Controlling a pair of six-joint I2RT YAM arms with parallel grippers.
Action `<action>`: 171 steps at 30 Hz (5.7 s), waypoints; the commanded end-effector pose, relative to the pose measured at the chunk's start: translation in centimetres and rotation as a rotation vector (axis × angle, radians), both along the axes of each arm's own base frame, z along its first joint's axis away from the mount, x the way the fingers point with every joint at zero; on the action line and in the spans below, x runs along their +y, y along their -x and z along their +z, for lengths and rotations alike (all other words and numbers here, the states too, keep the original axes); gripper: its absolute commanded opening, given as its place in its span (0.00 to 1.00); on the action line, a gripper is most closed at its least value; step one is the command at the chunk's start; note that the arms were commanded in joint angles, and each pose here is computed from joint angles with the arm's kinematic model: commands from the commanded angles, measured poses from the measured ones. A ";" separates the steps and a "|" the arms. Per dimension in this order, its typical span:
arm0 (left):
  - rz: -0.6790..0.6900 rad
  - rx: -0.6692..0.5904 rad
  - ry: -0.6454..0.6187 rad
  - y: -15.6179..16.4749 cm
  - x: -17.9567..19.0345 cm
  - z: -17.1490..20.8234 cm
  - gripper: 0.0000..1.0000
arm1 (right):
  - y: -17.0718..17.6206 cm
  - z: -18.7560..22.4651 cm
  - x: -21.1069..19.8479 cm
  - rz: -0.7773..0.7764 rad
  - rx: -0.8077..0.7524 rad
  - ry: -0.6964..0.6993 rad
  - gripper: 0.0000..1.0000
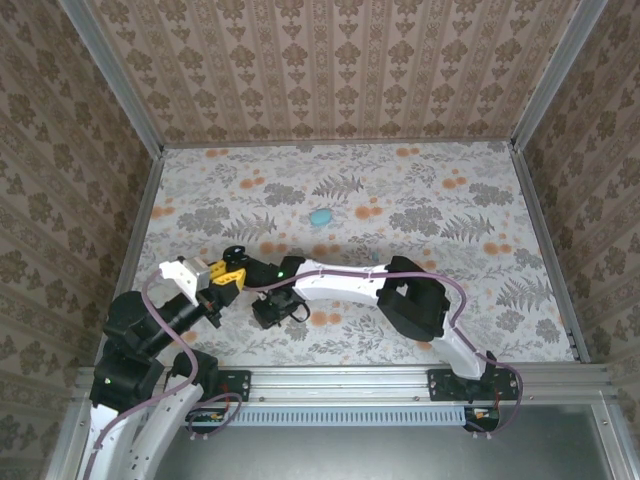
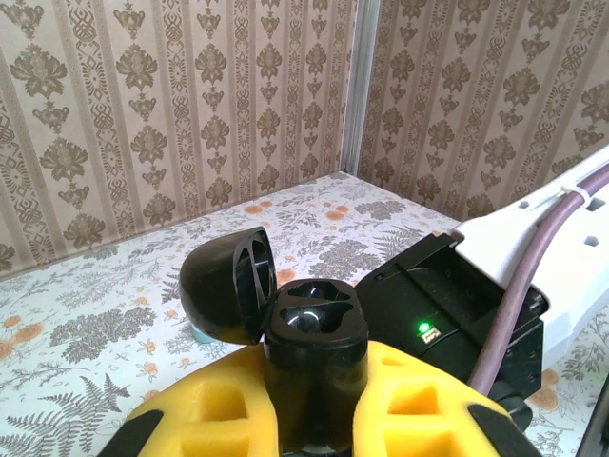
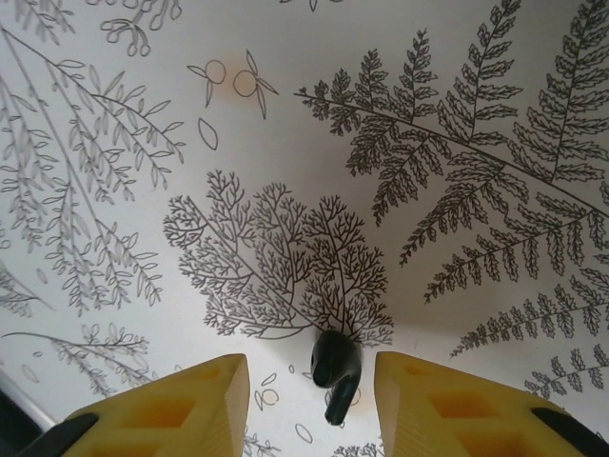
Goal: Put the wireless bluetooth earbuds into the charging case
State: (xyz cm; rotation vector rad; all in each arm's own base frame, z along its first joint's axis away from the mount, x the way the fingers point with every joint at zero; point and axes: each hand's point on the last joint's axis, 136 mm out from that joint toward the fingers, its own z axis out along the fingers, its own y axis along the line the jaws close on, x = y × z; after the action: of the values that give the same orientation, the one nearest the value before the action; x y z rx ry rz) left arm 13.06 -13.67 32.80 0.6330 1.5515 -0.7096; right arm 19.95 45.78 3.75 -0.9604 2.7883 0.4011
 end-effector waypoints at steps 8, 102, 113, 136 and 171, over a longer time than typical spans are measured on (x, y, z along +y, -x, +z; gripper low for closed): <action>0.013 -0.023 -0.001 0.3 0.4 0.4 0.00 | 0.1 -1.6 -0.8 0.049 -0.012 0.127 0.39; -0.423 -0.037 0.269 -4.8 -17.0 -1.8 0.00 | -3.1 32.0 -17.9 -0.196 -0.678 -0.913 0.10; -0.414 0.011 0.251 -4.9 -17.2 -2.7 0.00 | -3.2 31.9 -18.0 -0.108 -0.756 -0.827 0.10; -0.397 -0.003 0.278 -4.3 -16.7 -1.6 0.00 | -3.1 30.9 -16.2 0.036 -0.784 -0.780 0.09; -0.286 -0.011 0.306 -5.9 -15.7 -0.4 0.00 | -1.8 27.1 -15.9 0.020 -0.741 -0.790 0.10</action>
State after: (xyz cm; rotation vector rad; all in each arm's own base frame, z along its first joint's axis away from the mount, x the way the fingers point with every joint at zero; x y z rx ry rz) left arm 18.34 -30.24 28.95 0.7175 1.4157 -1.1494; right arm 22.75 29.80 32.27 -0.7063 1.6822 0.8281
